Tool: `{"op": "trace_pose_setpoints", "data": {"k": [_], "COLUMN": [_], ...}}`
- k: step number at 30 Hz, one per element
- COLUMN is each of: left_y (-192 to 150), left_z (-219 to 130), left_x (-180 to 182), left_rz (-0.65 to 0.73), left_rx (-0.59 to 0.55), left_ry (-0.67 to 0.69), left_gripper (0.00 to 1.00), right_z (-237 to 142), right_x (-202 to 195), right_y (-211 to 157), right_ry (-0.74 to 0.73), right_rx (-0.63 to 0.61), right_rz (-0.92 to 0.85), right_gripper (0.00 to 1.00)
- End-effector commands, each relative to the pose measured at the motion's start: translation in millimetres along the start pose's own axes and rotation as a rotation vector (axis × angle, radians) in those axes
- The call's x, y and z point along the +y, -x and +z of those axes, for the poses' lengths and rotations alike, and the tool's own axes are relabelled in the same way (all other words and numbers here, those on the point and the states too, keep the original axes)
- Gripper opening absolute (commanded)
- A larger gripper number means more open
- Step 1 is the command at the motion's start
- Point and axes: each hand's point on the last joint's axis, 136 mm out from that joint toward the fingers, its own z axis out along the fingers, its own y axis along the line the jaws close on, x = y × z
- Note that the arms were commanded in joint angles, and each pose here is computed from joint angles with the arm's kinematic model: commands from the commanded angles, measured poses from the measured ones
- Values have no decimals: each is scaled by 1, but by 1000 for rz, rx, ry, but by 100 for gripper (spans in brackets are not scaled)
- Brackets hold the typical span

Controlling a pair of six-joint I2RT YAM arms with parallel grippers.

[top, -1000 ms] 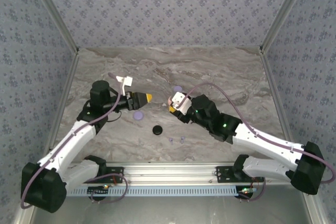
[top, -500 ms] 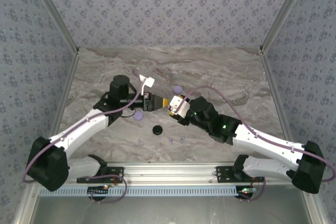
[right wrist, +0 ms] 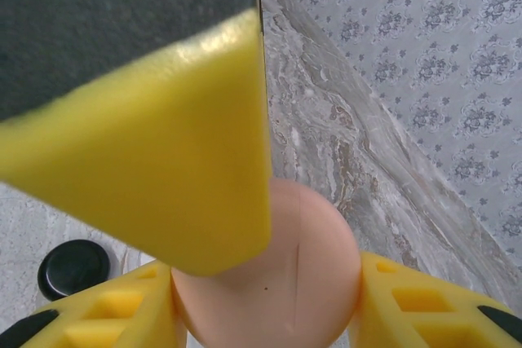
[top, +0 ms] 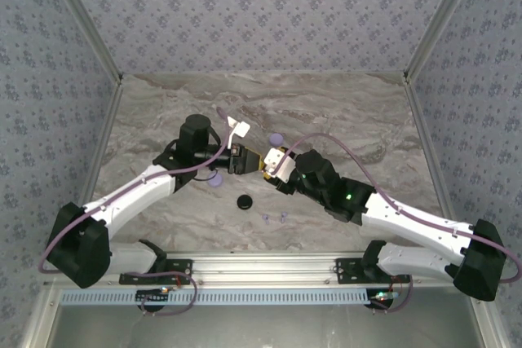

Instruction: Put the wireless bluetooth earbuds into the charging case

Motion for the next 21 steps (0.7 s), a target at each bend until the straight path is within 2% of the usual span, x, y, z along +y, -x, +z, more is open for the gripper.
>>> {"op": "trace_pose_setpoints", "data": {"k": [1, 6, 16, 21], "left_y": [7, 6, 0, -2], "left_z": [3, 5, 9, 10], "left_x": [-18, -18, -18, -19], "left_rz": [67, 70, 71, 80], "left_rx": [14, 21, 48, 59], "left_ry": [-60, -62, -72, -75], "left_gripper": [42, 38, 35, 23], "right_z": [-6, -5, -5, -5], "right_x": [-13, -12, -12, -10], "right_y": [22, 23, 23, 24], "right_ry": [-29, -22, -14, 2], "right_rx": [-67, -75, -81, -80], "right_rz": [30, 48, 53, 56], "right_gripper": [48, 49, 49, 52]}}
